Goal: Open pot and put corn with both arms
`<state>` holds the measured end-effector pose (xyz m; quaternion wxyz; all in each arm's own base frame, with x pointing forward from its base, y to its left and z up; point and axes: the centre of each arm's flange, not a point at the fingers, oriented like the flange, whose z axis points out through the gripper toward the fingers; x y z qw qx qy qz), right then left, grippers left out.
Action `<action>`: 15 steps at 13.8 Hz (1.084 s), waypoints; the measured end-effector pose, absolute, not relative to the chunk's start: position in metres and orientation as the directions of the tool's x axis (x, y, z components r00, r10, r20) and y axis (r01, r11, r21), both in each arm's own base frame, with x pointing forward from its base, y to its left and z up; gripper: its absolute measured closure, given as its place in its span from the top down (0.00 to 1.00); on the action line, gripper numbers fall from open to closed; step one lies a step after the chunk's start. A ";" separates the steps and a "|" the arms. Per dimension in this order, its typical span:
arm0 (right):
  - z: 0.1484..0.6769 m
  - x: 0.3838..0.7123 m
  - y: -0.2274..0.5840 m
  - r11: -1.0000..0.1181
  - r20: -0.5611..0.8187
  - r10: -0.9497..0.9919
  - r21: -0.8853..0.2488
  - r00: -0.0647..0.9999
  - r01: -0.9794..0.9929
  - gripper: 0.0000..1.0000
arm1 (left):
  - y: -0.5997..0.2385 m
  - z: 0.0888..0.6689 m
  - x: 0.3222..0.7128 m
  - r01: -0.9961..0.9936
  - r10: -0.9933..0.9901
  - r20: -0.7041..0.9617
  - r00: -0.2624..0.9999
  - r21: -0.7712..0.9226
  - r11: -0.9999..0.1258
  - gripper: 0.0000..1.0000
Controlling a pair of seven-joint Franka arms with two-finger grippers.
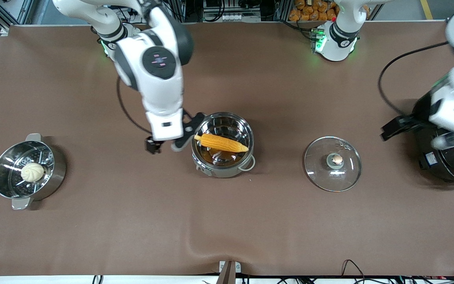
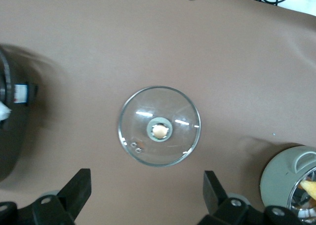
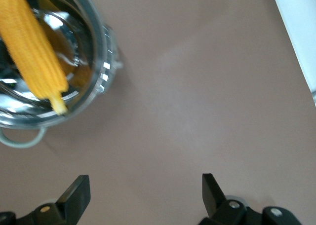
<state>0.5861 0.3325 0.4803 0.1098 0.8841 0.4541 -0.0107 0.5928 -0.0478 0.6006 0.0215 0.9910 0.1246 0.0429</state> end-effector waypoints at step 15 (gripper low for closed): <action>0.644 0.553 -0.024 -0.992 -0.082 0.126 0.007 0.989 0.127 1.00 | -0.024 0.656 0.546 0.111 0.112 0.048 0.993 0.015 -0.994 1.00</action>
